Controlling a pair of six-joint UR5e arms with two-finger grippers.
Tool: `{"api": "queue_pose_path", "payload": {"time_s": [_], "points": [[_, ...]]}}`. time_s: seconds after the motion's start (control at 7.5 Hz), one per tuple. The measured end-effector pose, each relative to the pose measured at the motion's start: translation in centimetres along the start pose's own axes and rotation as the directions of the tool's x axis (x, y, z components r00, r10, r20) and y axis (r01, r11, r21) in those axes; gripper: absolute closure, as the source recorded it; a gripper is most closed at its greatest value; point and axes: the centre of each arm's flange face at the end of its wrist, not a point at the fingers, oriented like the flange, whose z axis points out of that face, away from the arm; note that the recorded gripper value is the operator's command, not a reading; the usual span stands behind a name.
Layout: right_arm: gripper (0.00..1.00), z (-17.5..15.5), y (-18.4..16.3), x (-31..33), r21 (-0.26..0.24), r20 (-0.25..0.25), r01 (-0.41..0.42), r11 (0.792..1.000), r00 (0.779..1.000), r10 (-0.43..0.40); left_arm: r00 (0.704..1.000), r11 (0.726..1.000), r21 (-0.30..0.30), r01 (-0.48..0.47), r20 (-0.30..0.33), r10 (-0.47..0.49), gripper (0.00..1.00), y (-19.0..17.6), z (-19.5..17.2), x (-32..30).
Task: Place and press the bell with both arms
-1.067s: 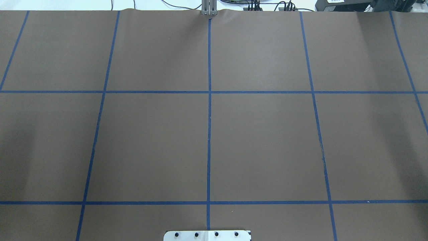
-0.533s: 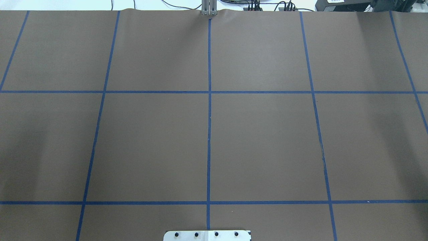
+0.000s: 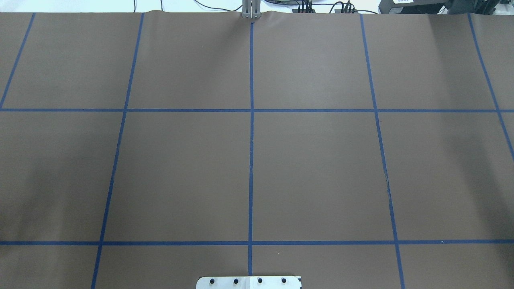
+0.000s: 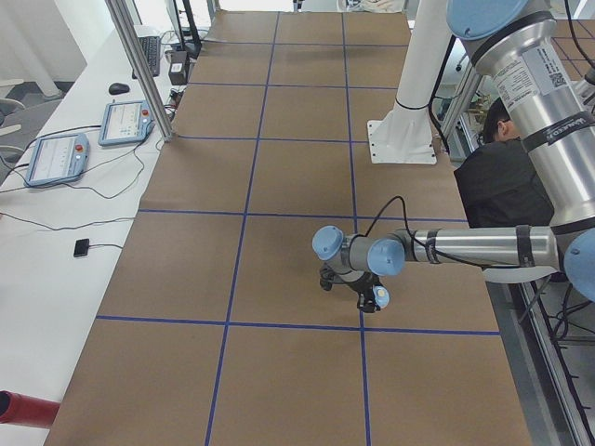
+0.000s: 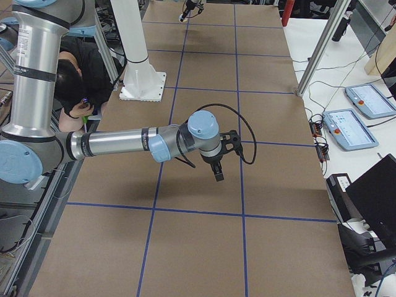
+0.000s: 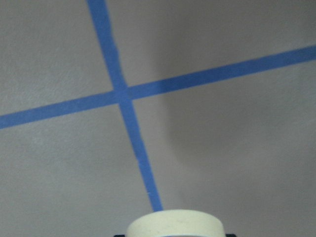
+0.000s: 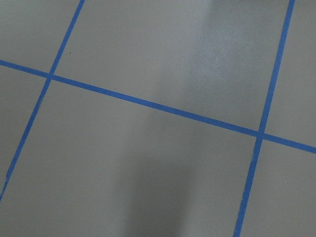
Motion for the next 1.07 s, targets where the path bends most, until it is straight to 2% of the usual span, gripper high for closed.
{"api": "queue_pose_path", "payload": {"time_s": [0.27,0.53,0.8,1.07], "points": [[0.00,0.1,0.0,-0.1,-0.001,0.002,-0.001,1.000,1.000,0.001,0.999,0.999,-0.003,0.035,0.007,-0.035,0.93,-8.6,-5.6,8.8],[0.00,0.2,-0.1,-0.2,-0.003,0.002,0.001,1.000,1.000,-0.001,0.998,0.998,0.004,0.058,0.003,-0.058,0.93,-14.9,-11.7,17.8],[0.00,0.5,-0.1,-0.4,-0.010,0.005,0.005,1.000,1.000,-0.005,0.992,0.992,0.024,0.126,-0.011,-0.126,0.93,-23.1,-17.1,27.4],[0.00,0.6,-0.1,-0.5,-0.012,0.006,0.006,1.000,1.000,-0.006,0.985,0.985,0.019,0.171,-0.015,-0.171,0.92,-29.7,-20.4,37.8]]}}
